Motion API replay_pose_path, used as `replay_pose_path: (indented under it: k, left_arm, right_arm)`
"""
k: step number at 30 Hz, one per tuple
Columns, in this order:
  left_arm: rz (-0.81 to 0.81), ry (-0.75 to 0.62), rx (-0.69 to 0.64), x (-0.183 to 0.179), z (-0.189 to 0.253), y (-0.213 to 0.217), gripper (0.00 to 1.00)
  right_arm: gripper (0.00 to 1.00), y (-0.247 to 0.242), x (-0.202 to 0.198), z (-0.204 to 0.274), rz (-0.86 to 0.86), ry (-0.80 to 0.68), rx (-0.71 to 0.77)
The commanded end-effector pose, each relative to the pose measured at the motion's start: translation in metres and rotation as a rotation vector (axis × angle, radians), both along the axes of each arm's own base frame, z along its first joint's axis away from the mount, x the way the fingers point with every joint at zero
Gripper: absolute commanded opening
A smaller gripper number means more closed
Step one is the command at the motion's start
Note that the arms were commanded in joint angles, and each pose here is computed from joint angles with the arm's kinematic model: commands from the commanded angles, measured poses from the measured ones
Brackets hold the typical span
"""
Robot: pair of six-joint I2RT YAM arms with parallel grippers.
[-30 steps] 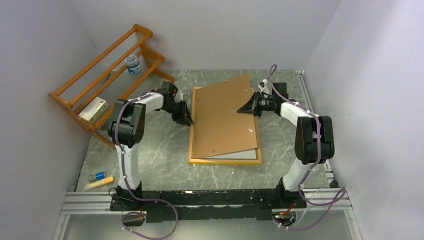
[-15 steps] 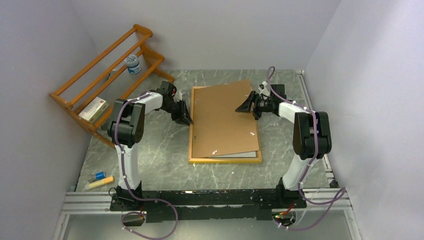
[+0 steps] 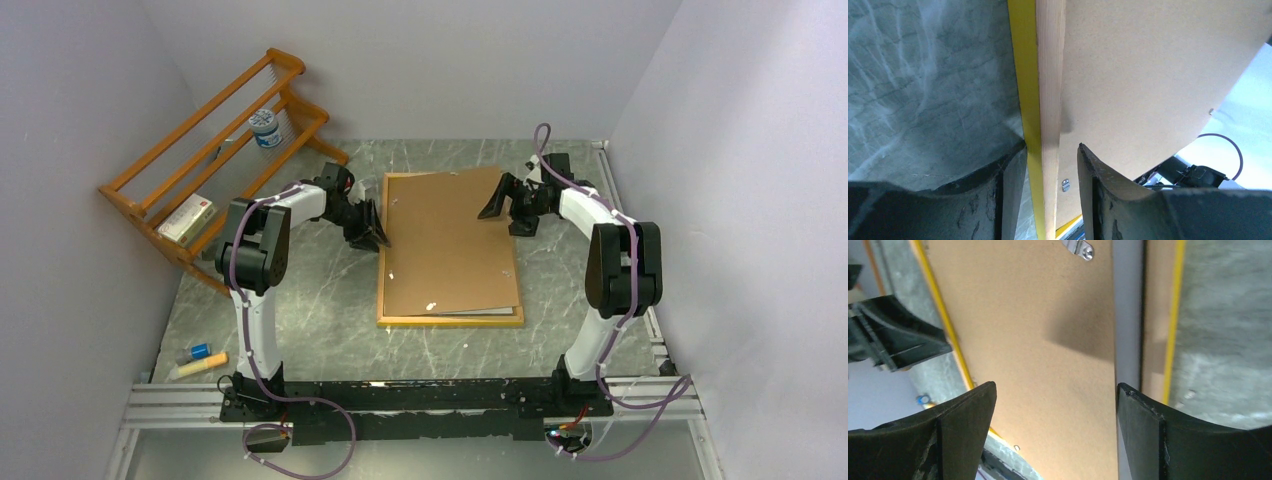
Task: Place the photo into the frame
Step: Turn over the photo frame item on the photo frame.
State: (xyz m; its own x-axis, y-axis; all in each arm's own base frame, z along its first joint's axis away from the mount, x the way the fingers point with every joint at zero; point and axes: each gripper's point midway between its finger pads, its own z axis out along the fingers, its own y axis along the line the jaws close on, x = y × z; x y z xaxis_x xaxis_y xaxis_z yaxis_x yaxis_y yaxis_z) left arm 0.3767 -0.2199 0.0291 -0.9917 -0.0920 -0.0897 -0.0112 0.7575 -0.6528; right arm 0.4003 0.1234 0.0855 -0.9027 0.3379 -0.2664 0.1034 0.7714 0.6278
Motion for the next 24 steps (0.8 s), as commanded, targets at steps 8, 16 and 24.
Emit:
replay_pose_path:
  k: [8,16,24]
  left_arm:
    - [0.004,-0.043,0.053,0.004,0.011,0.006,0.58]
    - [0.028,-0.021,0.076,-0.005,0.01,0.011,0.61]
    - [0.028,-0.008,0.096,-0.017,0.012,0.017,0.62]
  right_arm:
    - [0.92,-0.056,-0.021,-0.024,-0.081,0.072,-0.368]
    - [0.91,-0.039,-0.042,-0.046,-0.067,0.098,-0.416]
    - [0.9,-0.034,-0.053,-0.036,-0.13,0.065,-0.454]
